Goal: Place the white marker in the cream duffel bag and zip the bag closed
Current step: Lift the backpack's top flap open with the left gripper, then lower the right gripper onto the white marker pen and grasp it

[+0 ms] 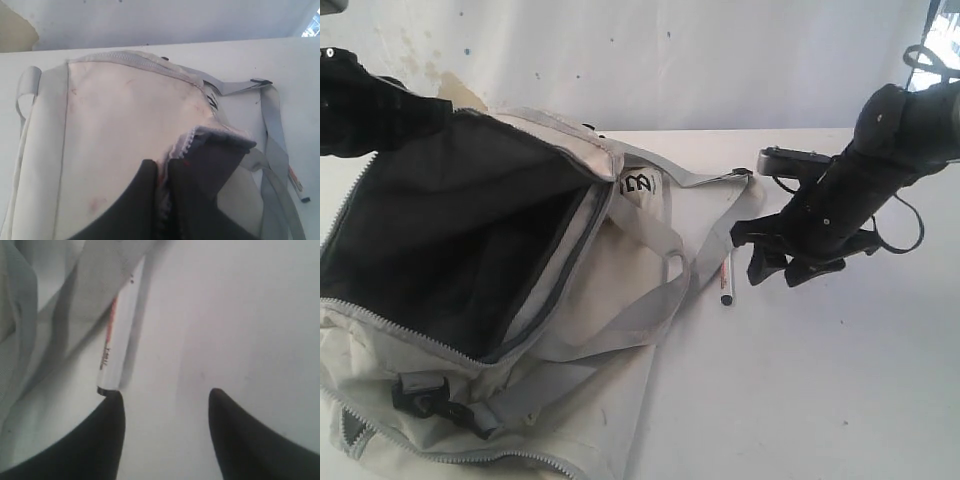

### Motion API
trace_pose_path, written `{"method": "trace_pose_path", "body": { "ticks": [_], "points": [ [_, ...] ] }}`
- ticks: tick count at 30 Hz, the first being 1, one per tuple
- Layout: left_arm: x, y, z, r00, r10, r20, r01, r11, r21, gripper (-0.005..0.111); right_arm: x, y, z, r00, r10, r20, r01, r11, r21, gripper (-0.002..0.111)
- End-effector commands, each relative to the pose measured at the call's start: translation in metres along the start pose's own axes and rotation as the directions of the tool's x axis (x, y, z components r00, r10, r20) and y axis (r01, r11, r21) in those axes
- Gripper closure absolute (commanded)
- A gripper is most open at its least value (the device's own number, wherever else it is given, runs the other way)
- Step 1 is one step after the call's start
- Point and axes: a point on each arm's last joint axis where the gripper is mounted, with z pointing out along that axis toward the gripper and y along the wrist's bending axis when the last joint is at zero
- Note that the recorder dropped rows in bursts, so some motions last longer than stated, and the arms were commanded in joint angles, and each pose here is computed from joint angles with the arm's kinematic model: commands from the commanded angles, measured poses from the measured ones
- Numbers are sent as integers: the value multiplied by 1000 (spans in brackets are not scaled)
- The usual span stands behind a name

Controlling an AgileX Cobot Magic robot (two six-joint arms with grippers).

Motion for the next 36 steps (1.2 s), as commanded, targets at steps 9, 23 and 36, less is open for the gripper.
{"method": "trace_pose_path", "body": {
  "ticks": [9, 23, 36],
  "points": [
    [-4, -2, -4, 999, -47, 15, 47, 999, 11, 107, -1, 21, 7, 983, -180, 35, 181, 983, -8, 60],
    [-4, 5, -5, 994, -111, 11, 111, 994, -2, 107, -9, 31, 27, 960, -254, 116, 239, 962, 128, 64],
    [-5, 22, -8, 978, -205, 19, 206, 978, -45, 107, -9, 50, 41, 923, -358, 140, 341, 931, 131, 64]
  ]
}}
